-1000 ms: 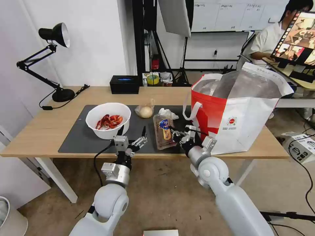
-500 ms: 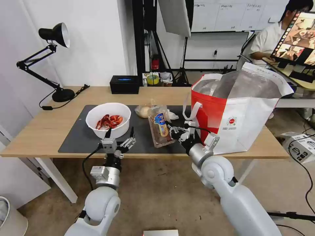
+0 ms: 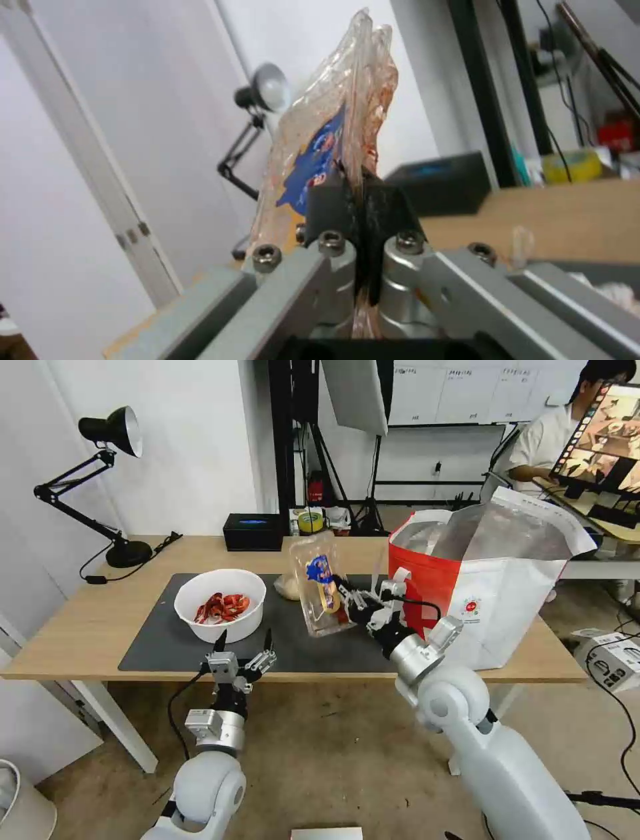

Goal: Pick up the trash from the table and place it into the takeout bag.

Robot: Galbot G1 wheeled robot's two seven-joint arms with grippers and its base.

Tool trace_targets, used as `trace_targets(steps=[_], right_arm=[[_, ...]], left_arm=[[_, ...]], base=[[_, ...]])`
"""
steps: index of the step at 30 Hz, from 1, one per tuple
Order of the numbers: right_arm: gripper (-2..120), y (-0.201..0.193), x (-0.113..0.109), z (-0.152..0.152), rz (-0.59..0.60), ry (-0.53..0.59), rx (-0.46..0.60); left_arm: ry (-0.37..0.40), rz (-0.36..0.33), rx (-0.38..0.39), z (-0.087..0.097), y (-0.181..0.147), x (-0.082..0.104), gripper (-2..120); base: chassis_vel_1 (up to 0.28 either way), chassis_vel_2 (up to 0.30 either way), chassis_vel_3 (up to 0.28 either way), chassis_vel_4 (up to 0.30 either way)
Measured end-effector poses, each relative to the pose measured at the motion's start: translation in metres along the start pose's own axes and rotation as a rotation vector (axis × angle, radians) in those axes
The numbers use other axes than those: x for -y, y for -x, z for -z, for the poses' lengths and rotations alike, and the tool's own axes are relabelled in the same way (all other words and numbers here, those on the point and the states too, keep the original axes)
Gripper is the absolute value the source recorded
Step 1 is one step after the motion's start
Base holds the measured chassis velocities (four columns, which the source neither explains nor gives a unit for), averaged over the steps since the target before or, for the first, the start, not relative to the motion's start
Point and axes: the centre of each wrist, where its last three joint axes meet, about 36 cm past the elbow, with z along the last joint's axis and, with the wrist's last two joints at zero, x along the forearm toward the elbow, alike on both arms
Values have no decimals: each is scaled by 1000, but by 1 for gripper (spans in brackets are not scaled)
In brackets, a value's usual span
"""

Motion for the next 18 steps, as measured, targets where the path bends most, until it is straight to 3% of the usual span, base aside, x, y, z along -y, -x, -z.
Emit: trace_targets(steps=[11, 18], right_arm=[[0, -2, -11, 29, 39, -14, 143], [0, -8, -16, 39, -6, -7, 237]], left_arm=[[-9, 2, -11, -2, -10, 9, 100], [-13, 1, -10, -1, -12, 13, 100]], base=[[0, 0, 0, 0], [0, 0, 0, 0]])
